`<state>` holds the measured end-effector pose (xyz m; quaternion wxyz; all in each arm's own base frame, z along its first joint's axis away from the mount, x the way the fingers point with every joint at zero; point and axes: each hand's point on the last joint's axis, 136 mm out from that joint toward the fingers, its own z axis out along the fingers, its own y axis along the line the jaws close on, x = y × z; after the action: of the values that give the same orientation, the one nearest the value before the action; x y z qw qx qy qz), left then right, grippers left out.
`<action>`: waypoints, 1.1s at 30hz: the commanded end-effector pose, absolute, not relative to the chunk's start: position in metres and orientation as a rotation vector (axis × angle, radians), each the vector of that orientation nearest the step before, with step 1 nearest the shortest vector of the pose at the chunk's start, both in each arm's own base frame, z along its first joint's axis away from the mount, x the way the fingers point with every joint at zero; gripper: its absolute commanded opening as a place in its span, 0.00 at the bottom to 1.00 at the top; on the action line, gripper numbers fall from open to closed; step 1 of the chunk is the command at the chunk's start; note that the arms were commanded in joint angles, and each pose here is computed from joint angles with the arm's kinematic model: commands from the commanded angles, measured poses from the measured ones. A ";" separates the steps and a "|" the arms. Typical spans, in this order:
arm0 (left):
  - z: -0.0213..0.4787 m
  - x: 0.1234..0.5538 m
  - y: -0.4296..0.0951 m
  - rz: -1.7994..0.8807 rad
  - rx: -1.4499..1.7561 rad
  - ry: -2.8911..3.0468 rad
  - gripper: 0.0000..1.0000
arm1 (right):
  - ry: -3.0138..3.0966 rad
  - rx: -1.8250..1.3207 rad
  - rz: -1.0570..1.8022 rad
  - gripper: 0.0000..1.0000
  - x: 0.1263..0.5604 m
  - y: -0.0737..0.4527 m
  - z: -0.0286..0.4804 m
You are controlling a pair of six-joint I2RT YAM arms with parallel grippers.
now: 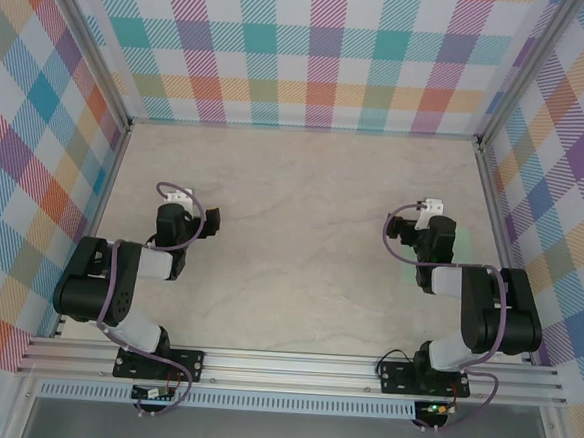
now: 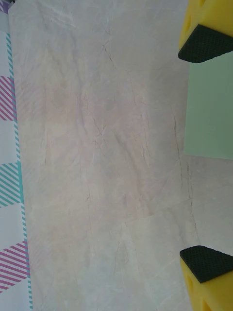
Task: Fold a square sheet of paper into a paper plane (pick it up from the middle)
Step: Move the square sheet of paper to the center of the table.
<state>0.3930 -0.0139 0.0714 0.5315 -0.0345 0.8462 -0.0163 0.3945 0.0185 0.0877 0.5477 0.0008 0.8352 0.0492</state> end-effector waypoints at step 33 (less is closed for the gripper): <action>0.094 0.395 0.002 0.025 -0.165 1.975 1.00 | 2.010 0.016 0.105 1.00 0.394 0.015 0.111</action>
<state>0.3918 -0.0083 0.0722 0.5305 -0.0454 0.8465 -0.0041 0.3903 0.0182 0.0860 0.5317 0.0021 0.8455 0.0483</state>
